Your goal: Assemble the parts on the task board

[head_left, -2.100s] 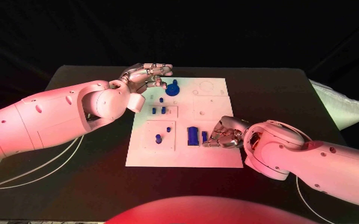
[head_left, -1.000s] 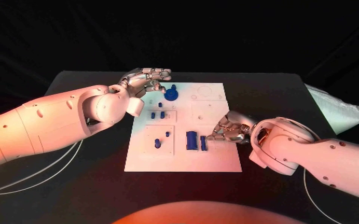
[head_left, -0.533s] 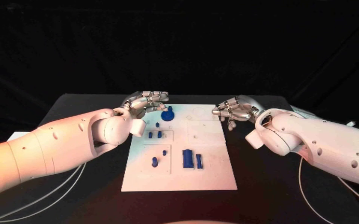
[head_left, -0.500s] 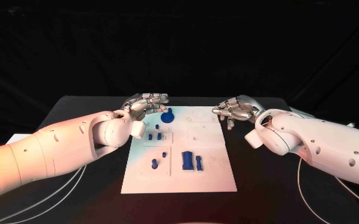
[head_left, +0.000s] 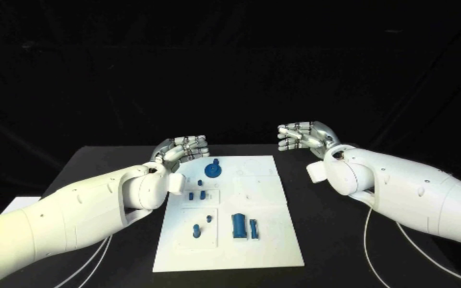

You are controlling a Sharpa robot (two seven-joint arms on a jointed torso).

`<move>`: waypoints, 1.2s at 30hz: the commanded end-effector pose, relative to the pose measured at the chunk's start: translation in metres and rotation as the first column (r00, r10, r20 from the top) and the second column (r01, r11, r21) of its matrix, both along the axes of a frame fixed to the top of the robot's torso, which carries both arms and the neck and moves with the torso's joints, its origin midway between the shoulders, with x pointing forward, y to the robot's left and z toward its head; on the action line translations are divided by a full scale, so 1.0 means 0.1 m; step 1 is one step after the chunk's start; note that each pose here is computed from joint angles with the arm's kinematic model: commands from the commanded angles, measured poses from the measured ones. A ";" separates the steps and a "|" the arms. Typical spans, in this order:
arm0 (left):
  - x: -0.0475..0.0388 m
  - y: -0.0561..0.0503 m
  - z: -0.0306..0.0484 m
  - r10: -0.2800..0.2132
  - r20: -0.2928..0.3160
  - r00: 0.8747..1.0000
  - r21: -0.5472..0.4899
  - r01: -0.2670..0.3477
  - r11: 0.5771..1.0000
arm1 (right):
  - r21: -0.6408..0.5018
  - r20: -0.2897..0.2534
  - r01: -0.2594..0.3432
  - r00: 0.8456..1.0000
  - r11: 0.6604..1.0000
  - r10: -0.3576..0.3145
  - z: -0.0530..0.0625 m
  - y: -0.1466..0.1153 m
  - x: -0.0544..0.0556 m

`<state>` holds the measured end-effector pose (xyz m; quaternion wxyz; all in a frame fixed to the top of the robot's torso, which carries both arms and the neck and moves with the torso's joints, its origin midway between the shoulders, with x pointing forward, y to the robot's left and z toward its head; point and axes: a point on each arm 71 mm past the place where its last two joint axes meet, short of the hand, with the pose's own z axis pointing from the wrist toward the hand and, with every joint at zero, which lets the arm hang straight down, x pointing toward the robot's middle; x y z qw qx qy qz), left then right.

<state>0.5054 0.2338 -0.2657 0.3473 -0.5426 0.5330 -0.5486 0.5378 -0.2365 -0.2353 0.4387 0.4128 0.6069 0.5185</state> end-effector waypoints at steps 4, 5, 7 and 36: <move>-0.016 -0.03 0.024 0.005 0.007 1.000 0.010 -0.005 1.000 | 0.003 0.004 0.010 1.000 1.000 -0.010 0.00 0.03 -0.04; -0.024 -0.04 0.031 0.008 0.010 1.000 0.014 -0.008 1.000 | 0.008 0.007 0.015 1.000 1.000 -0.015 0.00 0.04 -0.05; -0.050 -0.07 0.054 0.021 0.021 1.000 0.029 -0.021 0.999 | 0.022 0.015 0.033 0.999 0.999 -0.033 0.01 0.08 -0.10; -0.437 -0.41 0.415 0.155 0.195 0.968 0.181 -0.191 0.965 | 0.131 0.043 0.251 0.965 0.959 -0.258 0.11 0.44 -0.76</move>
